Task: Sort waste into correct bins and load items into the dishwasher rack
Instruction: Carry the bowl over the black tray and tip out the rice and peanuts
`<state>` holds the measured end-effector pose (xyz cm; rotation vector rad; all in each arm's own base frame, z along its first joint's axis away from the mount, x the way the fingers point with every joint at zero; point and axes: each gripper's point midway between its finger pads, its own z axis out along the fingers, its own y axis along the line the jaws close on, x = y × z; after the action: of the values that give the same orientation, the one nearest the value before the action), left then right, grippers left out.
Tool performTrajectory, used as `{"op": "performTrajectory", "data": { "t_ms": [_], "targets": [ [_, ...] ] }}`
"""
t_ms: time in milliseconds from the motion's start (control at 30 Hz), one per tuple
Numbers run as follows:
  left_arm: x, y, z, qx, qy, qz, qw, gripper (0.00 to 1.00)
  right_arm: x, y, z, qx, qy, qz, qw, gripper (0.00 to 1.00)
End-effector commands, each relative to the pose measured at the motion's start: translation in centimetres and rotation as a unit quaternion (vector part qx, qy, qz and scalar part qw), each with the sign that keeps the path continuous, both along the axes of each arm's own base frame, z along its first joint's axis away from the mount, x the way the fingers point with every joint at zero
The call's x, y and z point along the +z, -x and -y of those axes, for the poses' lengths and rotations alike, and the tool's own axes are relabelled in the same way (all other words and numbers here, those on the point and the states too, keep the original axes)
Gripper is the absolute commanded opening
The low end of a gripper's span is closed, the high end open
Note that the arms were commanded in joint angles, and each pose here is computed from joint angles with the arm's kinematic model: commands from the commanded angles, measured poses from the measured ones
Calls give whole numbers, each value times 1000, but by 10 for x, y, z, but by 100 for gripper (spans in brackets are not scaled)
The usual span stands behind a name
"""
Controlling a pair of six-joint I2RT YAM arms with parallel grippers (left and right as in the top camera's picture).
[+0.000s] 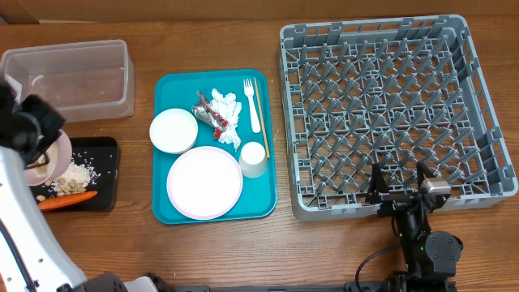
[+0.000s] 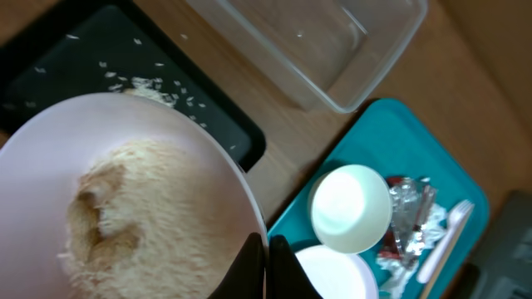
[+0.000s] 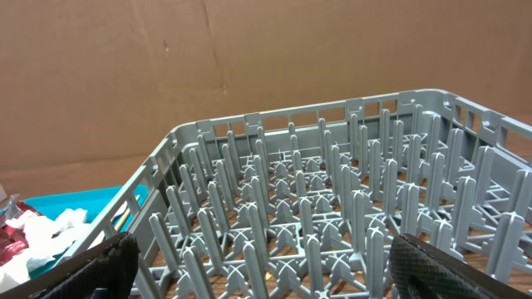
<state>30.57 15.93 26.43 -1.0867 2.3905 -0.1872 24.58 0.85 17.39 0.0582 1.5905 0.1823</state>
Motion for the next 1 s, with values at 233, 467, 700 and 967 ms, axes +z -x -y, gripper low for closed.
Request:
{"op": "performTrajectory", "data": {
  "t_ms": [233, 467, 700, 967],
  "targets": [
    [-61, -13, 8, -76, 181, 158, 968, 4, -2, 0, 2, -5, 2, 2, 1000, 100],
    [-83, -5, -10, -59, 195, 205, 957, 4, -2, 0, 2, -5, 2, 2, 1000, 100],
    [-87, -4, -20, -50, 252, 272, 928, 4, -2, 0, 2, -5, 2, 2, 1000, 100],
    [-110, -5, -31, -44, 328, 300, 895, 4, -2, 0, 2, -5, 2, 2, 1000, 100]
  ]
}}
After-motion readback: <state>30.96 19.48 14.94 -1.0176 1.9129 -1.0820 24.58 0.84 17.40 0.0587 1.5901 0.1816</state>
